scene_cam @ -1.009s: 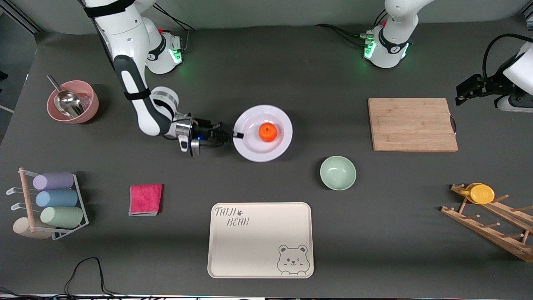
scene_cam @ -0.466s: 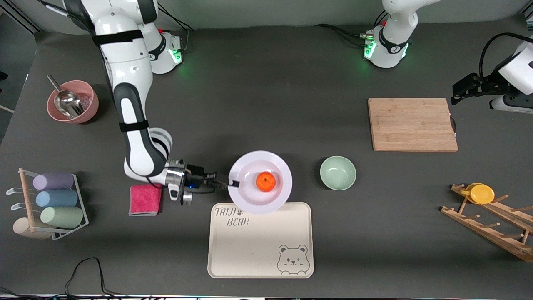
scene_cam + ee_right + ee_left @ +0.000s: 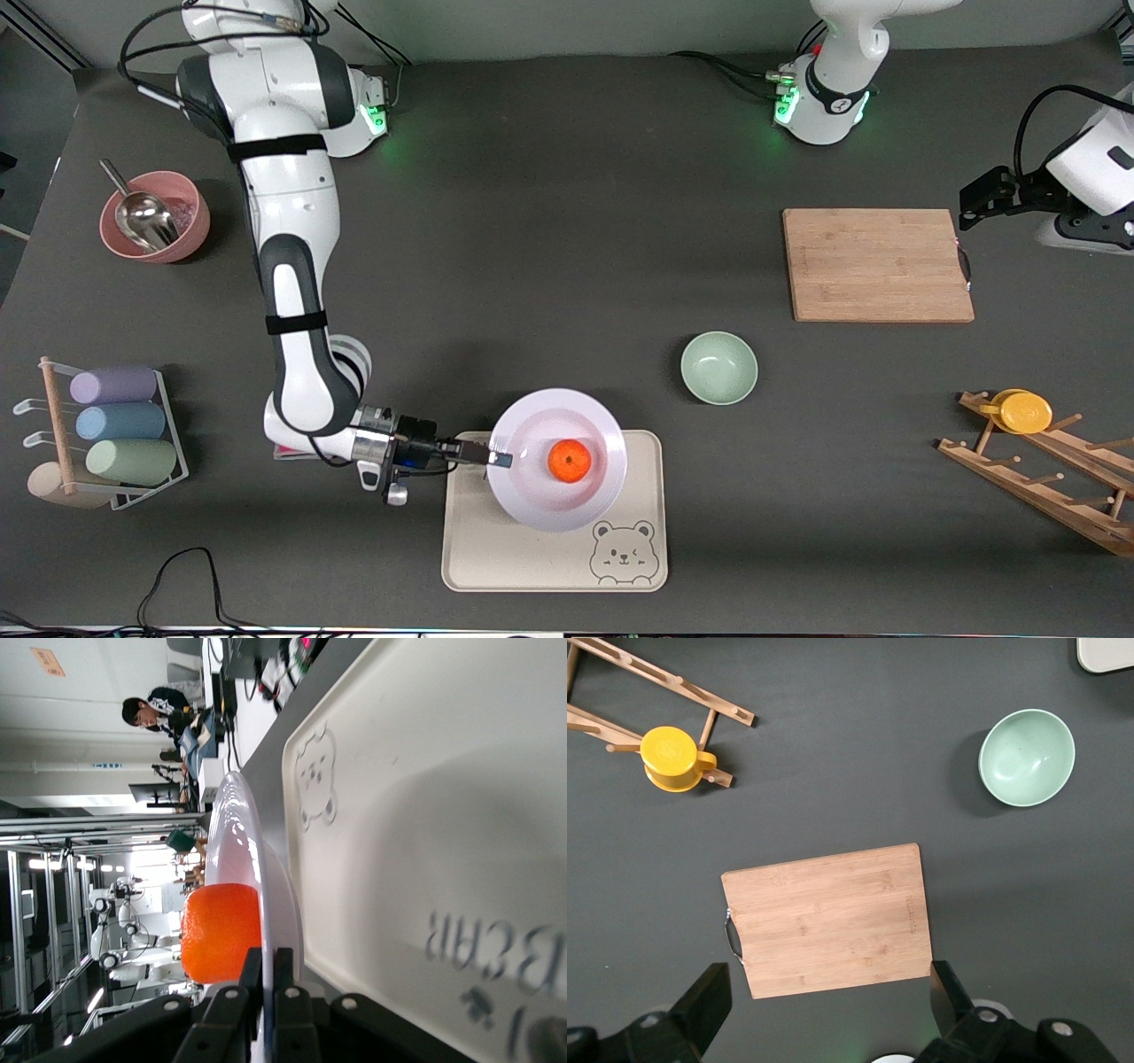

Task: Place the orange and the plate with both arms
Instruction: 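Slide the plate with the right gripper onto the bear placemat, then open the right gripper and release the plate on the placemat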

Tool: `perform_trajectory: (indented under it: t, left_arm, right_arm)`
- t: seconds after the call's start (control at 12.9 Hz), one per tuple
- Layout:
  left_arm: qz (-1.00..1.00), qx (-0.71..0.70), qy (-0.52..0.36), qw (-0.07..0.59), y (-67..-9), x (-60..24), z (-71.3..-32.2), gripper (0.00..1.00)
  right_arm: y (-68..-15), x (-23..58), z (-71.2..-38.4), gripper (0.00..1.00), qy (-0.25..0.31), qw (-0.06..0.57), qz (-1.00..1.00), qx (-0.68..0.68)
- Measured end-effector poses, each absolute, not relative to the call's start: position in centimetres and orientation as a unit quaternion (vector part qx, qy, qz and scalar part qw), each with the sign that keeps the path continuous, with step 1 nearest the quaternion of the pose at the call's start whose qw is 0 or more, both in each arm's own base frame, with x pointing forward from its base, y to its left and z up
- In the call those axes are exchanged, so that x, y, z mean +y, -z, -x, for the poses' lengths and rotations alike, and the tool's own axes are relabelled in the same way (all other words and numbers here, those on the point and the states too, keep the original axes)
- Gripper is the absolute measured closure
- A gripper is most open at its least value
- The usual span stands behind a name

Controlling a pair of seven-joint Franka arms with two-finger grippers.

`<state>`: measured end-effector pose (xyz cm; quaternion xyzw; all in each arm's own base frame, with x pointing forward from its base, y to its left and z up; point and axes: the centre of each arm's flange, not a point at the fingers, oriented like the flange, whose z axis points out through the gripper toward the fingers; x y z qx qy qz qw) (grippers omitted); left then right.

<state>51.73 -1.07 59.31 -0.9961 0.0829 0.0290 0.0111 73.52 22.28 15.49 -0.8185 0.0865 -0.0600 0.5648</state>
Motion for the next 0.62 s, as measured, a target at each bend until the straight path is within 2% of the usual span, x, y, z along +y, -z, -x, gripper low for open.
perform_trajectory:
  t: [0.31,0.62]
  left_arm:
    - [0.996,0.086,-0.025,0.017,-56.8,-1.1,-53.8,0.0]
    - [0.997,0.064,-0.044,0.015,-57.2,-0.2,-53.6,0.0]
  right_arm:
    - [-13.6,20.1,-76.7,0.92,0.092,0.539,0.832,0.098]
    - [-11.6,22.2,-76.8,0.92,0.108,0.534,0.83,0.118]
